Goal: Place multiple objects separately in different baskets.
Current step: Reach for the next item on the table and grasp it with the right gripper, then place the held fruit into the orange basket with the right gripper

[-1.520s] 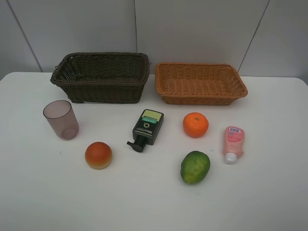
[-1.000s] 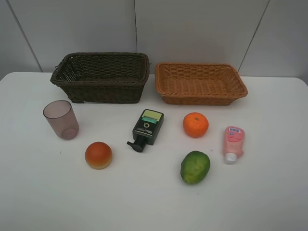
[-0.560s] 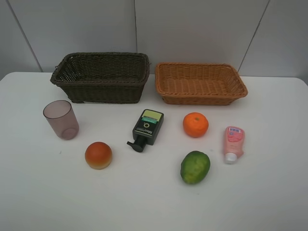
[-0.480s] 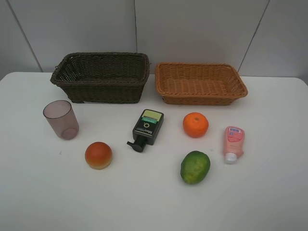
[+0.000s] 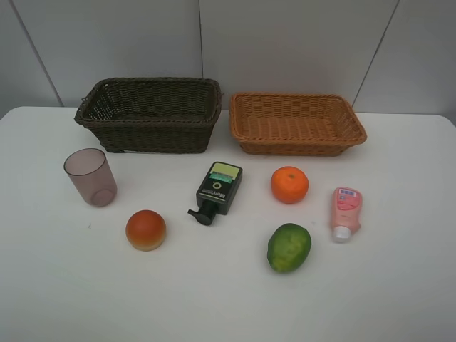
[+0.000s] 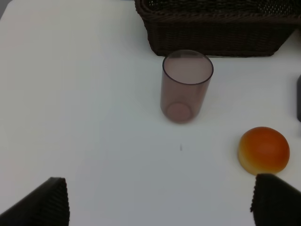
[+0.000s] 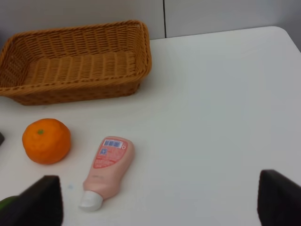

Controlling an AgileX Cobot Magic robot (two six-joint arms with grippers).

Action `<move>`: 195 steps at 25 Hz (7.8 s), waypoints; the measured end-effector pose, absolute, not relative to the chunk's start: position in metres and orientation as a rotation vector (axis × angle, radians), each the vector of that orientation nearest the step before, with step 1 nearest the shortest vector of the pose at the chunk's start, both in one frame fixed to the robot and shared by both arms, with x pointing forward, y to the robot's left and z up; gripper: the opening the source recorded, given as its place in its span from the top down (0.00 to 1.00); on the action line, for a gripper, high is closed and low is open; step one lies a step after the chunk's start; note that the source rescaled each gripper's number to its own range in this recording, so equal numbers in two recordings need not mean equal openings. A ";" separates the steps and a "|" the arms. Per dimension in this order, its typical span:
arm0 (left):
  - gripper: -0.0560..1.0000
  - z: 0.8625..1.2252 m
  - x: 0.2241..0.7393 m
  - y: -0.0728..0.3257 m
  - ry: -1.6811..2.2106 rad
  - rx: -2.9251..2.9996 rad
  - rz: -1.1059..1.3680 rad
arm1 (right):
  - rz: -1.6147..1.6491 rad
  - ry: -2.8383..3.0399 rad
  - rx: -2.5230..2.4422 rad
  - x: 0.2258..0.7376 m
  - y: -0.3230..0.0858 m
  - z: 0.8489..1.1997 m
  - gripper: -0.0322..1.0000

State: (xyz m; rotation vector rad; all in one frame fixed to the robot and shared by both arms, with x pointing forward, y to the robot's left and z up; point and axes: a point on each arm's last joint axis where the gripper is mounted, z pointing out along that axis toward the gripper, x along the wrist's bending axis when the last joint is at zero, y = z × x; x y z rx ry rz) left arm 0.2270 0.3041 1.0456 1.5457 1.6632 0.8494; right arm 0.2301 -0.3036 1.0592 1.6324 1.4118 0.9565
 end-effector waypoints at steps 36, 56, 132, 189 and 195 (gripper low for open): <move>0.00 1.046 0.227 0.304 1.663 1.546 0.849 | 0.516 2.141 1.746 0.432 -0.247 1.042 0.22; 0.00 1.046 0.227 0.304 1.663 1.546 0.849 | 0.439 2.337 1.693 0.531 -0.154 0.988 0.08; 0.00 1.046 0.227 0.304 1.663 1.546 0.849 | 0.145 2.081 2.100 0.592 -0.131 0.890 0.54; 0.00 1.046 0.227 0.304 1.663 1.546 0.849 | 0.460 2.193 1.614 0.680 -0.108 0.992 0.55; 0.00 1.046 0.227 0.304 1.663 1.546 0.849 | 0.533 2.132 1.614 0.695 -0.103 0.966 0.55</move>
